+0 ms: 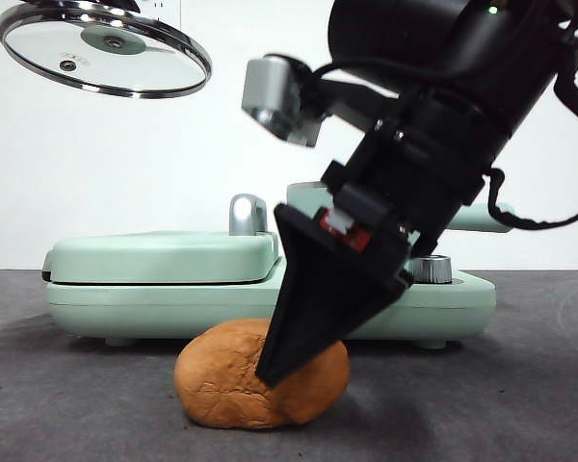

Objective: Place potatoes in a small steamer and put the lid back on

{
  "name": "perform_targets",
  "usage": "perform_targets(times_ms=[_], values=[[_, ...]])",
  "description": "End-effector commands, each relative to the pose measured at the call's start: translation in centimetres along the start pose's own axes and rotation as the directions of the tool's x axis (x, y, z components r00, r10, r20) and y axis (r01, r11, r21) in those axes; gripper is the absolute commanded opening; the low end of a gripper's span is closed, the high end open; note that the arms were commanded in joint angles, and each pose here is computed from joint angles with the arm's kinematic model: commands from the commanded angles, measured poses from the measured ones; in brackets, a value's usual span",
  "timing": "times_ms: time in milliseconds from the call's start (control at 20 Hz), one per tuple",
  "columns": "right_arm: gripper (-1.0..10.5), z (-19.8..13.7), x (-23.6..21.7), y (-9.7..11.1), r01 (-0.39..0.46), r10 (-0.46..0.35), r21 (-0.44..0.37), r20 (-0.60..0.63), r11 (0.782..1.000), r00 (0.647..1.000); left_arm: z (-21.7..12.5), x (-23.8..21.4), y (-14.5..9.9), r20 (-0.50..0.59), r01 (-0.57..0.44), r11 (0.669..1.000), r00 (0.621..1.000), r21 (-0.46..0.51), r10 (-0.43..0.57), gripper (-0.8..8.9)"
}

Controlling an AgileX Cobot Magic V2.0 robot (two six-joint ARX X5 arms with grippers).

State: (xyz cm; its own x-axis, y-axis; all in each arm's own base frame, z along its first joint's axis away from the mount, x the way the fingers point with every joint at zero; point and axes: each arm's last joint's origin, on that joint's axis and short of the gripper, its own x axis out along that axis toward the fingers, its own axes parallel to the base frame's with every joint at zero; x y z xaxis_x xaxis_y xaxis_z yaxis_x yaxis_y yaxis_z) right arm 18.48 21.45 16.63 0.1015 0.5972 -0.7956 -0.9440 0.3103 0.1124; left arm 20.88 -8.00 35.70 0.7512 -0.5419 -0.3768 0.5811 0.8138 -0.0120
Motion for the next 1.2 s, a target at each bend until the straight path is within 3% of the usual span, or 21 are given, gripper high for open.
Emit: perform_targets(times_ms=[50, 150, 450, 650, 850, 1200], values=[[2.5, 0.5, 0.4, 0.5, -0.01, 0.011, 0.006, -0.011, 1.0, 1.0, 0.7, -0.3, 0.0, 0.04, 0.001, 1.0, 0.999, 0.003, -0.001, 0.09], [1.9, 0.5, 0.3, 0.6, 0.011, -0.01, 0.031, -0.02, 0.999, 1.0, 0.6, -0.3, 0.1, 0.033, -0.003, 1.0, 0.999, 0.0, 0.003, 0.09], [1.9, 0.9, -2.6, 1.2, 0.041, -0.043, 0.159, 0.012, 0.986, 0.999, 0.5, -0.3, 0.2, 0.016, -0.006, 1.0, 1.0, 0.0, 0.006, 0.09], [1.9, 2.0, -7.0, 1.5, 0.112, -0.106, 0.288, -0.038, 0.951, 0.994, 0.5, -0.3, 0.2, 0.017, -0.006, 1.0, 1.0, 0.0, 0.006, 0.09], [1.9, 4.6, -12.4, 0.9, 0.245, -0.212, 0.332, -0.133, 0.911, 0.968, 0.5, -0.3, 0.3, 0.013, -0.042, 0.999, 0.999, -0.034, 0.042, 0.09], [1.9, 8.8, -18.8, -2.1, 0.34, -0.369, 0.363, 0.01, 0.867, 0.93, 0.5, -0.3, 0.3, 0.015, -0.042, 0.999, 0.999, -0.035, 0.042, 0.09]])
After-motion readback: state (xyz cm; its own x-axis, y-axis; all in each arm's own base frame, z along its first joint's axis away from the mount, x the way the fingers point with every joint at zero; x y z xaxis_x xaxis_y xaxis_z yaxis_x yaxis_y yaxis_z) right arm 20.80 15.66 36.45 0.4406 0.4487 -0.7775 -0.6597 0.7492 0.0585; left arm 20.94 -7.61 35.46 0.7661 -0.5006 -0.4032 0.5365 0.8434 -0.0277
